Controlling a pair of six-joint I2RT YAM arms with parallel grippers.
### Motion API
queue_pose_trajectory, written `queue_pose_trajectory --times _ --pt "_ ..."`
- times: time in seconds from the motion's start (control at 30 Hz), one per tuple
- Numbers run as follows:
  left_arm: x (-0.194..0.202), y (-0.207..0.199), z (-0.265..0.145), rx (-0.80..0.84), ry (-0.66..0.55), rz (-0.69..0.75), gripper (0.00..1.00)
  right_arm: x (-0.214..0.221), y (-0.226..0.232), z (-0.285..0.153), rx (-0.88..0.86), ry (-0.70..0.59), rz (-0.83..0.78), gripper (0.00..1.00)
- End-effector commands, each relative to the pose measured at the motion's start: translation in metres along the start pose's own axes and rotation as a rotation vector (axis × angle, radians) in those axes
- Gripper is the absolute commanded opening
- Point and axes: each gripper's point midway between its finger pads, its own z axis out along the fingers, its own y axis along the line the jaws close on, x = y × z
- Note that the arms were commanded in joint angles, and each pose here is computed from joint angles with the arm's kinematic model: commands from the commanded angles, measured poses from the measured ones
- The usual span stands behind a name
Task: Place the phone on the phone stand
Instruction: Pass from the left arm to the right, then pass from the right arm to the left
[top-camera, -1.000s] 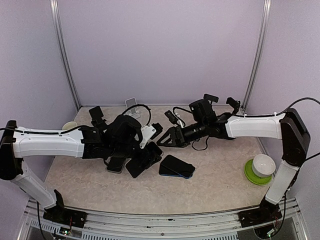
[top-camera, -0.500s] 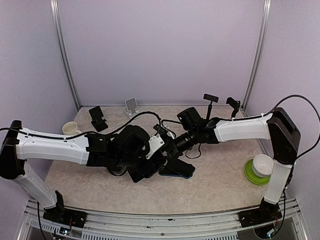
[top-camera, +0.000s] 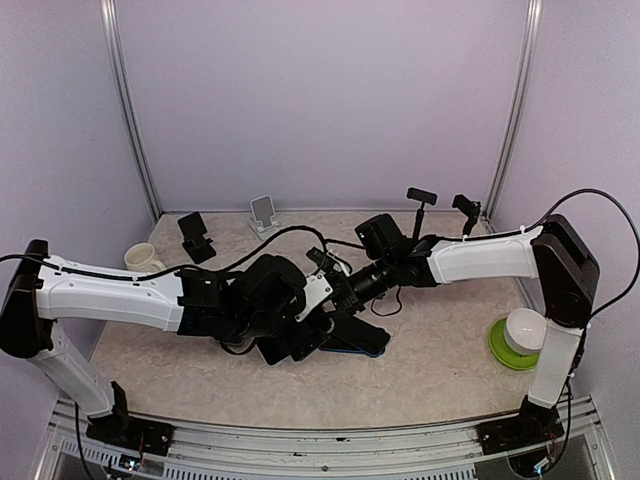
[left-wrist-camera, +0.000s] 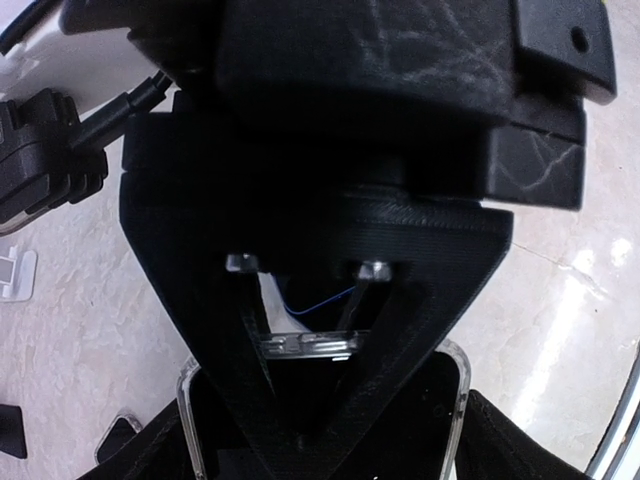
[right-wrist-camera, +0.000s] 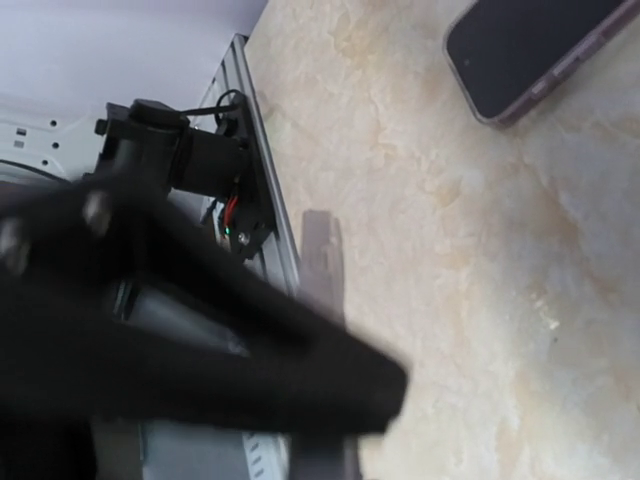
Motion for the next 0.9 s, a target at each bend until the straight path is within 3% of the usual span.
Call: queue_pose_trajectory --times 0.0,0.2,0.37,0.63,0.87 --pt "-0.037 0.009 -0.016 -0.021 -0.103 -0.046 0.98 -0.004 0.012 -0.001 -0.047 -0.013 -0.07 0.0" --pt "-0.049 0.02 -0.038 0.028 -0.158 -0.159 0.99 -0.02 0.013 -0.022 0.013 -0.102 -0.168 0.0" --pt "-0.054 0.05 -0.051 0.083 -0.197 -0.357 0.99 -0.04 0.018 -0.045 0.148 -0.203 -0.335 0.0" --pt "-0.054 0.095 -0.067 0.181 -0.275 -0.649 0.99 -0.062 0.041 -0.096 0.356 -0.445 -0.577 0.0" --pt "-0.067 0.109 -0.08 0.332 -0.354 -0.865 0.99 -0.068 0.068 -0.142 0.469 -0.67 -0.756 0.0"
